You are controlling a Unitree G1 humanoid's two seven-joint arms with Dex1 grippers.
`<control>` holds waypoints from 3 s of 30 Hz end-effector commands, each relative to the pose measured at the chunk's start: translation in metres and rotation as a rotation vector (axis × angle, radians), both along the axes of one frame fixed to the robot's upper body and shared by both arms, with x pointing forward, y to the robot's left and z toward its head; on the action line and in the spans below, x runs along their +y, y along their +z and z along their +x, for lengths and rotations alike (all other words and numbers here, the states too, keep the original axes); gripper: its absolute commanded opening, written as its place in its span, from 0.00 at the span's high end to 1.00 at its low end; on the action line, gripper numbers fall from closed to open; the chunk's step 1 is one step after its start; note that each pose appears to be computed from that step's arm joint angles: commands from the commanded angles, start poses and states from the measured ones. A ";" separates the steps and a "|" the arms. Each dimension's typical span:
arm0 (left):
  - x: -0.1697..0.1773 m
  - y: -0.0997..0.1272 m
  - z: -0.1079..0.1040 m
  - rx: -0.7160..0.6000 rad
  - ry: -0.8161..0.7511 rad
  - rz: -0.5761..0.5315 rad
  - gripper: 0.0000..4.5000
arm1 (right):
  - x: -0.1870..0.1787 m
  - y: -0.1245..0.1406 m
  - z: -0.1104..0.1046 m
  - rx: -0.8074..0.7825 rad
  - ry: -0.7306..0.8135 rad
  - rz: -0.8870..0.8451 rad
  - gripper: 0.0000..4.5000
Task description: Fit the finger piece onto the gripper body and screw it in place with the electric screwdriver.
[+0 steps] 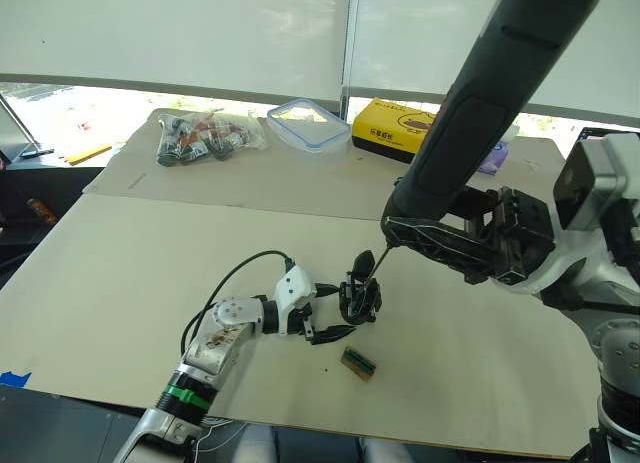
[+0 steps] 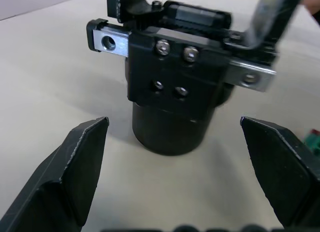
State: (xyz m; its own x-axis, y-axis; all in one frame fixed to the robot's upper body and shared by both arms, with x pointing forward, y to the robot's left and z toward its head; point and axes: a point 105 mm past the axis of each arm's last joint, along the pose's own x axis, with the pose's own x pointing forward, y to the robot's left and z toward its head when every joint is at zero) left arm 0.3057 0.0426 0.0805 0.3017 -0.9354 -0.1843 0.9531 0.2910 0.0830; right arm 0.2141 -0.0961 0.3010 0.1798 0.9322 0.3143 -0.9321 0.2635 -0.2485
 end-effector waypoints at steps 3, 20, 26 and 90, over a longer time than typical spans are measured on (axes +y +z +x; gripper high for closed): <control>-0.007 0.007 0.002 -0.040 -0.022 -0.003 0.01 | 0.000 0.008 -0.008 -0.041 0.022 0.013 0.57; -0.021 -0.002 0.003 -0.013 -0.042 0.043 0.12 | -0.001 0.005 -0.012 -0.033 0.013 0.003 0.57; -0.020 -0.004 0.000 -0.008 -0.072 0.049 0.49 | -0.001 0.005 -0.012 -0.030 0.008 0.001 0.57; -0.012 -0.010 0.003 -0.031 -0.061 0.045 0.49 | 0.000 -0.005 -0.014 0.040 0.056 -0.020 0.57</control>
State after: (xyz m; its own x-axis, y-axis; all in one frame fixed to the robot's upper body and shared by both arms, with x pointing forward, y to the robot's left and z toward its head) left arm 0.3073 0.0291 0.0732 0.2645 -0.9398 -0.2165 0.9619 0.2409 0.1296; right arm 0.2070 -0.0951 0.2852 0.1670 0.9477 0.2720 -0.9619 0.2172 -0.1662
